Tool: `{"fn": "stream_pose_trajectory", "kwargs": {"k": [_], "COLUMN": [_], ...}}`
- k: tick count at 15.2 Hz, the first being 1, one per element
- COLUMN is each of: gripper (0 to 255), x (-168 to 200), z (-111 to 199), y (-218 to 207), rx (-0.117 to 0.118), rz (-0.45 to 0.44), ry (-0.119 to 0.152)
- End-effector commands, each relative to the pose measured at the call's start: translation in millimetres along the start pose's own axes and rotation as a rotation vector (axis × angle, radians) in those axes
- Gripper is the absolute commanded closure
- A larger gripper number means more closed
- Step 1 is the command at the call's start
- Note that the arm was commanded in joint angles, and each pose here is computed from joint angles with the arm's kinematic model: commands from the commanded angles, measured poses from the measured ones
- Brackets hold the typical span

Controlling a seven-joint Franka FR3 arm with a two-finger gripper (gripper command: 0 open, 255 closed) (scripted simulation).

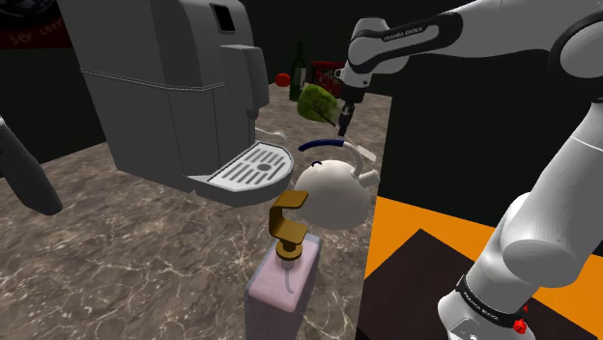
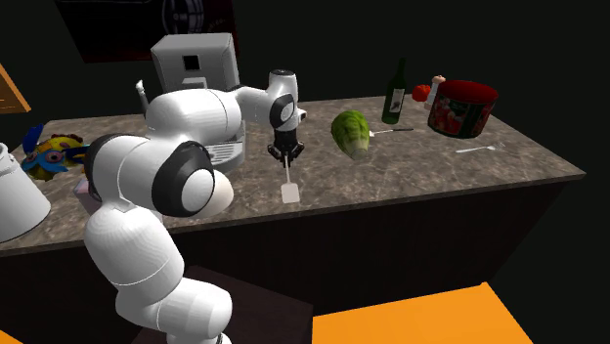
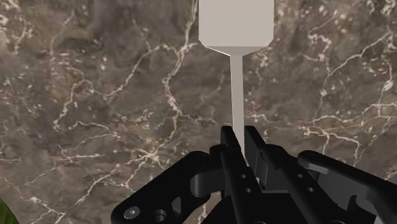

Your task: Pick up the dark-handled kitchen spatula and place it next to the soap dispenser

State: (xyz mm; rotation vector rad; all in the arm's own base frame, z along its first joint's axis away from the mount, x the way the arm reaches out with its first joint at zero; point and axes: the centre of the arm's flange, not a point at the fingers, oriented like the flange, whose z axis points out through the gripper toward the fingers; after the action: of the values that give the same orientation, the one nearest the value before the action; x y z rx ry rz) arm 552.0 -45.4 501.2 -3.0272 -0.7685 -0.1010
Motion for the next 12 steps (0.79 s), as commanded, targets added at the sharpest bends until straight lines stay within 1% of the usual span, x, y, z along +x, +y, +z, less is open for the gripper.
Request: {"fn": "stream_pose_trajectory", "kwargs": {"k": [1, 12], "gripper": [255, 255], "x": [0, 4], "z": [-12, -70], "y": [0, 0], "rx": [0.000, 0.000], "rz": [0.000, 0.000], "ry": [0.000, 0.000]}}
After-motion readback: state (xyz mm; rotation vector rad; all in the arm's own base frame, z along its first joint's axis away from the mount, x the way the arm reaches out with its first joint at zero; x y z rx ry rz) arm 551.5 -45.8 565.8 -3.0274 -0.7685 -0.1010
